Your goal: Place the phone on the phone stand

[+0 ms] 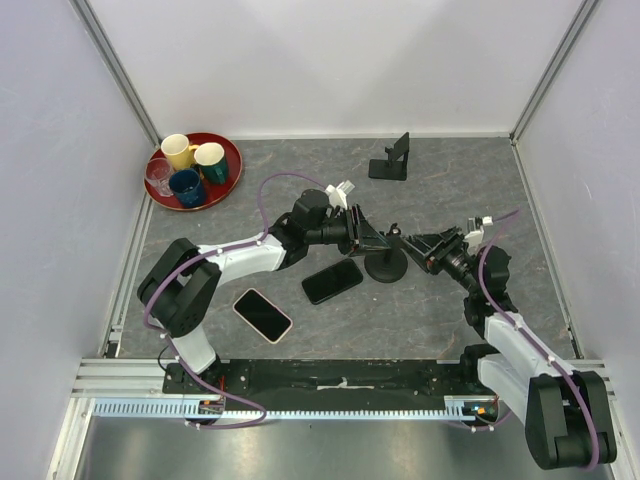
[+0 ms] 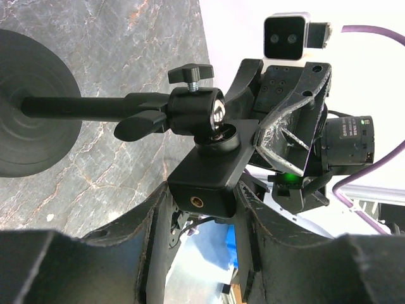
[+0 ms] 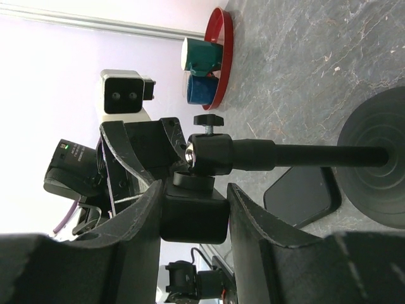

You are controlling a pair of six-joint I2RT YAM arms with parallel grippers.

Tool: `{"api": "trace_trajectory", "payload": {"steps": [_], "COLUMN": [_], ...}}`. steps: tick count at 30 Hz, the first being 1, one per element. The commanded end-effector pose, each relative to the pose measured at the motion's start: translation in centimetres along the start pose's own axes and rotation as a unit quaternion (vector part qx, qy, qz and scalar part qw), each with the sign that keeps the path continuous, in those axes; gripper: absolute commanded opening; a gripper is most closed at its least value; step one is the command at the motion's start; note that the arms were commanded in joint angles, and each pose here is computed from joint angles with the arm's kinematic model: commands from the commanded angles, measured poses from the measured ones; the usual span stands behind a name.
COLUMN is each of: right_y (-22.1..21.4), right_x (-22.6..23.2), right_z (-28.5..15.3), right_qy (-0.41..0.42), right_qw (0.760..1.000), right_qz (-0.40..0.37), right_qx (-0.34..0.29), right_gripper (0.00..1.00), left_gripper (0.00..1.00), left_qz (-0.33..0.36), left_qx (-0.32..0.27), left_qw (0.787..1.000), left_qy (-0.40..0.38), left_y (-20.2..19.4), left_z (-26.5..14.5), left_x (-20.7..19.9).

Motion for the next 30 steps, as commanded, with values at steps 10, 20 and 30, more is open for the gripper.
{"api": "trace_trajectory", "payload": {"steps": [10,20,30], "right_y": [-3.7,-2.5,-2.1], "right_x": [-6.7,-6.0,-4.8], "right_z": [-1.3,-0.8,-1.2], "right_qy": [-0.1,-0.098,-0.104], "right_qw": [0.992,0.994,0.991], "right_qz": [0.076,0.029,-0.043], "right_qx": [0.033,0.04,0.068], "right_gripper": [0.09,0.5,0.98], "left_gripper": [0.28,0.9,0.95], "left_qz": [0.043,0.095,0.225], "left_qx": [-0.058,-0.089,-0.1], "left_qw": [0.997,0.991,0.957], "left_qy": [-0.012,-0.013,0.155], "left_y": [3.6,3.0,1.4], "left_z": [-0.5,-6.1,-13.8], "left_x": [-1.1,-2.1,1.9]}}
Point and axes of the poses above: each gripper's point midway between its finger pads, its own z axis out along the fingers, its own x axis along the line the jaws close on, y = z × x, the point moved 2 cm from there along -z, back along the fingers, and after that the axes turned 11 degrees about -z, right-handed, at the moved point
